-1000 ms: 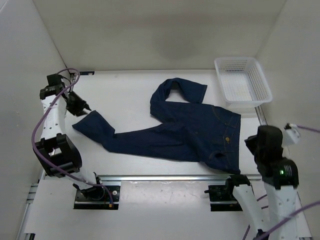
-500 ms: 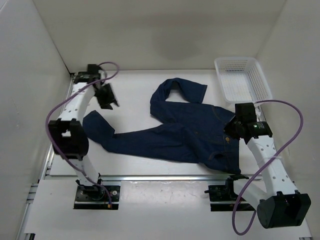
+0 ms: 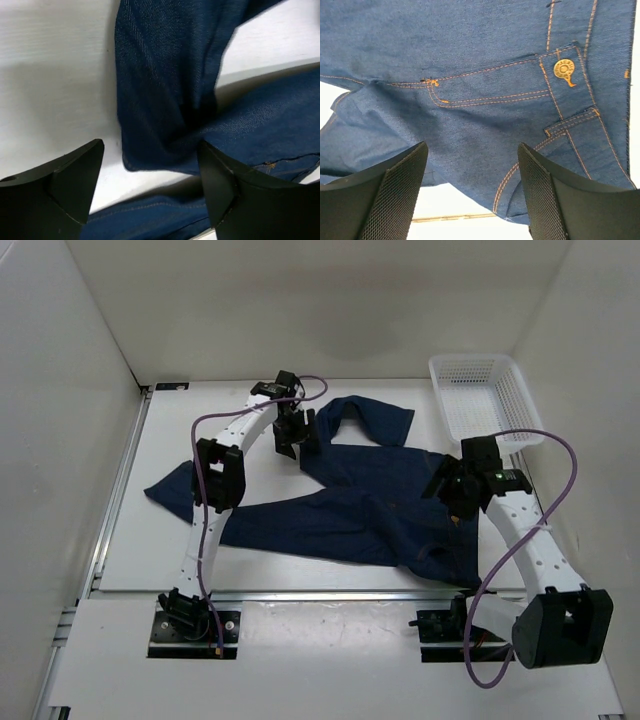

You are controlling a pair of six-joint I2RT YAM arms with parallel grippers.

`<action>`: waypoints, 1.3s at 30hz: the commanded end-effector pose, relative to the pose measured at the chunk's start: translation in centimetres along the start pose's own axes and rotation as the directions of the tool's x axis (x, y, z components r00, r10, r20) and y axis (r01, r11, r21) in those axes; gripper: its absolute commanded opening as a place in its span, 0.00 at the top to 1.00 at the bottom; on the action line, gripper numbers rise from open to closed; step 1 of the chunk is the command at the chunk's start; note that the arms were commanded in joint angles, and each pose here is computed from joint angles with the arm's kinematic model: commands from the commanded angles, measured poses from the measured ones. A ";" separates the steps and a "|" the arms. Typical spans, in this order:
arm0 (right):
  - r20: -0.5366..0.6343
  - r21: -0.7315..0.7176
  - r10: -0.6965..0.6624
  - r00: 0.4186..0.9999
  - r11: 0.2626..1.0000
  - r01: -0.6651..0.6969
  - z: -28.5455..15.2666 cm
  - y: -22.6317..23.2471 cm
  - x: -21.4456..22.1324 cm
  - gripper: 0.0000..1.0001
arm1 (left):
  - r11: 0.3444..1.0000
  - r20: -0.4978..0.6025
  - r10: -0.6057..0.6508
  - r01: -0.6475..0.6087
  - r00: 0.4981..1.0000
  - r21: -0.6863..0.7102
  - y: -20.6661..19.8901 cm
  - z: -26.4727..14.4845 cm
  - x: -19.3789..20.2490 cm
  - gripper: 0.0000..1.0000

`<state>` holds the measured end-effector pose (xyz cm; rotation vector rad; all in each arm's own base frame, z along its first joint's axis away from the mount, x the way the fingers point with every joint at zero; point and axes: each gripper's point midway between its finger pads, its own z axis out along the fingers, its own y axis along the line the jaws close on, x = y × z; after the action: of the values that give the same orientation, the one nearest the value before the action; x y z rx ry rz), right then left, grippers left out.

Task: Fold and stack the trousers
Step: Flatten the trousers out

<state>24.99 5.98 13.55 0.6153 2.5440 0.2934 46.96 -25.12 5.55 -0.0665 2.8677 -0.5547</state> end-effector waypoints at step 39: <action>-0.172 0.299 0.034 0.985 0.954 0.019 5.3 -4.1 7.8 0.83 | 0.953 0.181 0.160 -0.104 0.970 -0.285 2.1 -13.0 -0.6 0.16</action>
<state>22.50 8.90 4.48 0.6588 2.7897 0.0579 43.86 -17.03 19.69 -0.0038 2.6291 -0.1804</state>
